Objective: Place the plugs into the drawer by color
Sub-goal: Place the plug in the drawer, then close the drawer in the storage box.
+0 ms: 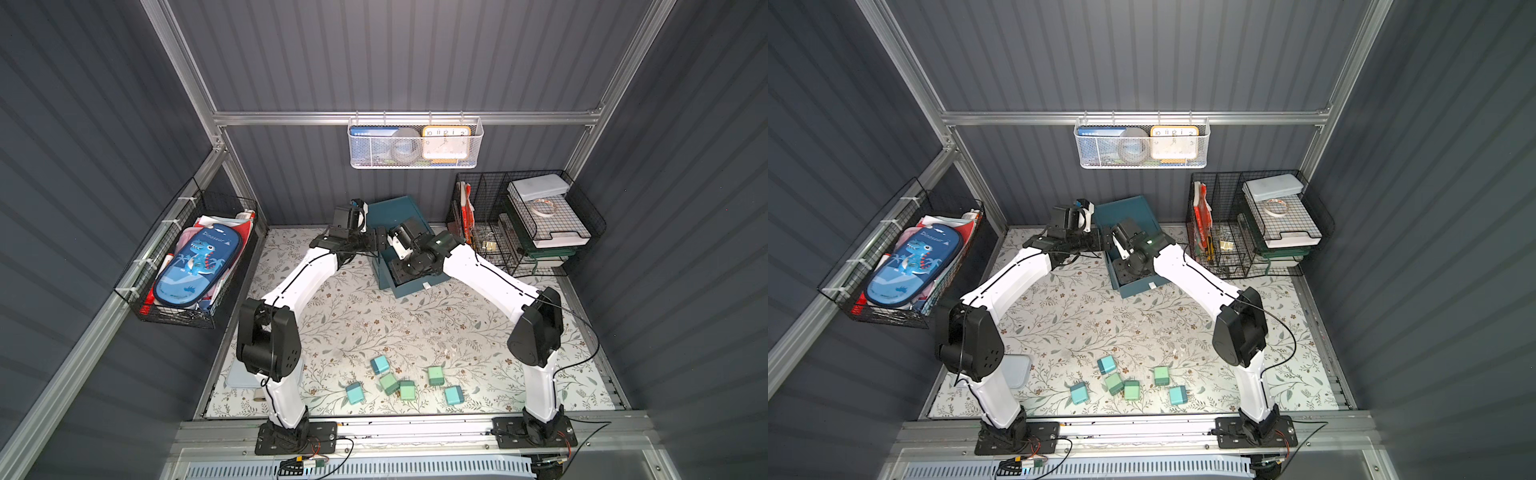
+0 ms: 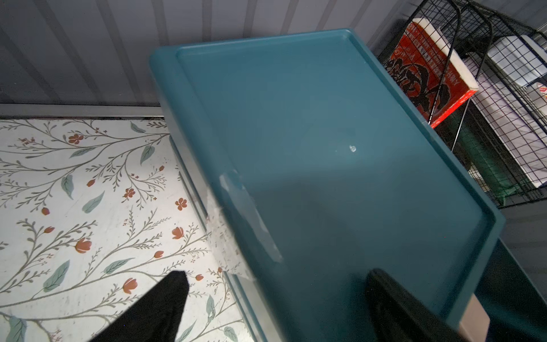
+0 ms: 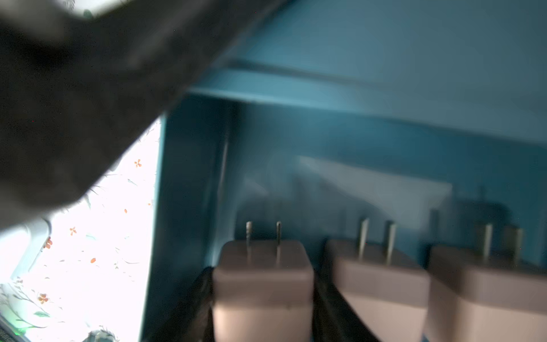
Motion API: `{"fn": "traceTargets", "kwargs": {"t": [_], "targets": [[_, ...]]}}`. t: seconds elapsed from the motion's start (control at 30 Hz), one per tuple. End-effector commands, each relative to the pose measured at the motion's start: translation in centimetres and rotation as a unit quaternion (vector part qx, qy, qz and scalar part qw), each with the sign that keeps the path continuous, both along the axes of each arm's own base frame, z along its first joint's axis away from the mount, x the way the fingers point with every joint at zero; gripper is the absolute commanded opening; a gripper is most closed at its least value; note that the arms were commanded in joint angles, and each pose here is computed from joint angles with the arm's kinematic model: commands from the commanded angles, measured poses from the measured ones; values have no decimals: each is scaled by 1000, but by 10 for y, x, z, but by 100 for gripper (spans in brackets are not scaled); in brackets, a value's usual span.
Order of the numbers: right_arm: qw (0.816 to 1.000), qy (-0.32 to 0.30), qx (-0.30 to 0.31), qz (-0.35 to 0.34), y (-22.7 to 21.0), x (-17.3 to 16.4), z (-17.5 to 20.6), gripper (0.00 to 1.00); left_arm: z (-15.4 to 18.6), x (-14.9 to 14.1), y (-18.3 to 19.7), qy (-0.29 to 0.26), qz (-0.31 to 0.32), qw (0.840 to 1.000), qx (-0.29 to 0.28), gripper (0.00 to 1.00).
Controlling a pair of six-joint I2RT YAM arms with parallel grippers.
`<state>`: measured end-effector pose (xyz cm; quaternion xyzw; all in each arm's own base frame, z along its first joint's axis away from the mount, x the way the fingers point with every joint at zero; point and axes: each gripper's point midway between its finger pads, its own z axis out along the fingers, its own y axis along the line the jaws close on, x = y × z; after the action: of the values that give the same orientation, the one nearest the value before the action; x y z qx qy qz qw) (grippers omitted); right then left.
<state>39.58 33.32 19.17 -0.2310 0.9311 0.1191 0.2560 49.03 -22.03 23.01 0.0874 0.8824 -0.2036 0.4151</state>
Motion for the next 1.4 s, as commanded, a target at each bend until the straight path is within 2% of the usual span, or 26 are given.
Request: {"fn": "traceTargets", "kwargs": {"t": [0.0, 0.13, 0.2, 0.33, 0.43, 0.5, 0.6, 0.7, 0.87, 1.13, 1.37], "targets": [[1000, -18, 14, 9, 1, 5, 18, 63, -23, -8, 7, 33, 1, 999, 35, 98], [999, -29, 14, 12, 2, 8, 34, 67, -24, -7, 7, 34, 2, 999, 36, 98], [999, -42, 16, 9, -1, 7, 53, 67, -24, -7, 7, 34, 3, 999, 36, 98], [996, -69, 37, -36, -29, -11, 92, 63, -25, -8, 7, 35, 2, 999, 38, 98], [983, -126, 109, -79, -56, -34, 89, 49, -23, -8, 7, 32, 0, 999, 38, 97], [969, -153, 163, -108, -72, -49, 69, 33, -22, -7, 7, 30, 0, 999, 39, 96], [959, -149, 197, -139, -85, -62, 41, 17, -23, -5, 7, 29, 2, 999, 40, 95], [948, -152, 231, -157, -85, -63, 15, 8, -24, -4, 8, 28, 7, 999, 40, 95], [945, -164, 231, -161, -77, -47, -2, 5, -26, -4, 9, 30, 9, 999, 41, 95], [937, -189, 247, -158, -63, -23, 14, 4, -29, -3, 6, 34, 2, 999, 40, 95], [929, -194, 270, -162, -46, 15, 17, 4, -32, -8, 3, 38, -4, 999, 35, 94]]}}
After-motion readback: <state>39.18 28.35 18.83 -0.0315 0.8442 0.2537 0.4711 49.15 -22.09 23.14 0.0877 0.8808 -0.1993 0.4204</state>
